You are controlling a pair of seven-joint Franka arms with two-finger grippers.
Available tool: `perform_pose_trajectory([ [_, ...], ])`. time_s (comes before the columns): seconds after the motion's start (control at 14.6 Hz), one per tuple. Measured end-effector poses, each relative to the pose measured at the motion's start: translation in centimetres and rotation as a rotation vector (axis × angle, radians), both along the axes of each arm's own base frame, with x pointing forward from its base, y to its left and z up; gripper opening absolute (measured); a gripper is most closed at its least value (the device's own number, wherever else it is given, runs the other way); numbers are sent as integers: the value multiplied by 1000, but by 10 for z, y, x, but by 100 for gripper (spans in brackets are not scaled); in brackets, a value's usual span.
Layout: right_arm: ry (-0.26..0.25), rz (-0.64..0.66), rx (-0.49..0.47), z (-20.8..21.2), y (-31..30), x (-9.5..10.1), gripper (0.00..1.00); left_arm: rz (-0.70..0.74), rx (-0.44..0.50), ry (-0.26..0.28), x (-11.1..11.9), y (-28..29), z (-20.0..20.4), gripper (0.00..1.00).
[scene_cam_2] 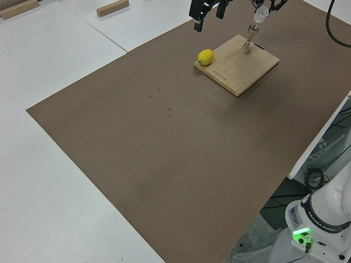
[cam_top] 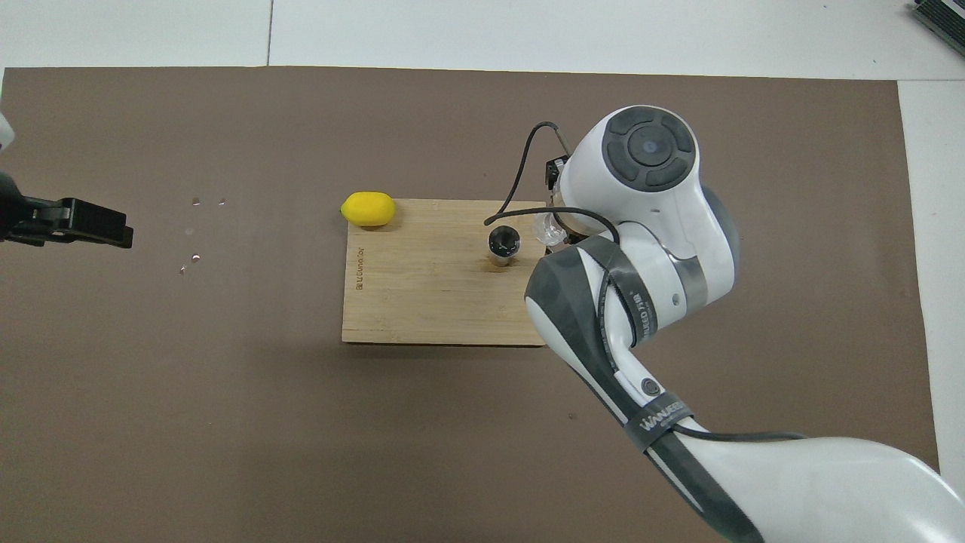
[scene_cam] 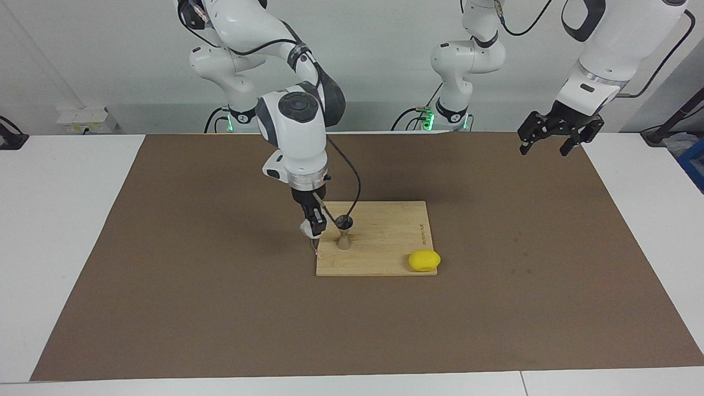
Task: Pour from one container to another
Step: 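Turn the glass cup upright and carry it back with the right gripper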
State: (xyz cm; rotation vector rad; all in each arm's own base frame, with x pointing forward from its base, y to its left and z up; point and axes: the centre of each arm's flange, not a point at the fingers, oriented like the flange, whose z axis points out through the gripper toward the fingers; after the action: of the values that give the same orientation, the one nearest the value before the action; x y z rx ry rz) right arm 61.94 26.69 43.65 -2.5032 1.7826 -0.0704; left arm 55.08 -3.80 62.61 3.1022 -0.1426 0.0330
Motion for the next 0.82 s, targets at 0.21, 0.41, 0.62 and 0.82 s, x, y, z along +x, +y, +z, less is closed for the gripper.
perform_pose_trajectory([
  [0.21,70,-69,101,-12,-50,15,50,0,0,0,0,0,0,100],
  [0.41,139,-126,232,-37,-126,27,50,0,0,0,0,0,0,100],
  [0.62,172,-142,329,-65,-202,24,50,0,0,0,0,0,0,100],
  [0.82,187,-181,432,-88,-255,15,50,0,0,0,0,0,0,100],
])
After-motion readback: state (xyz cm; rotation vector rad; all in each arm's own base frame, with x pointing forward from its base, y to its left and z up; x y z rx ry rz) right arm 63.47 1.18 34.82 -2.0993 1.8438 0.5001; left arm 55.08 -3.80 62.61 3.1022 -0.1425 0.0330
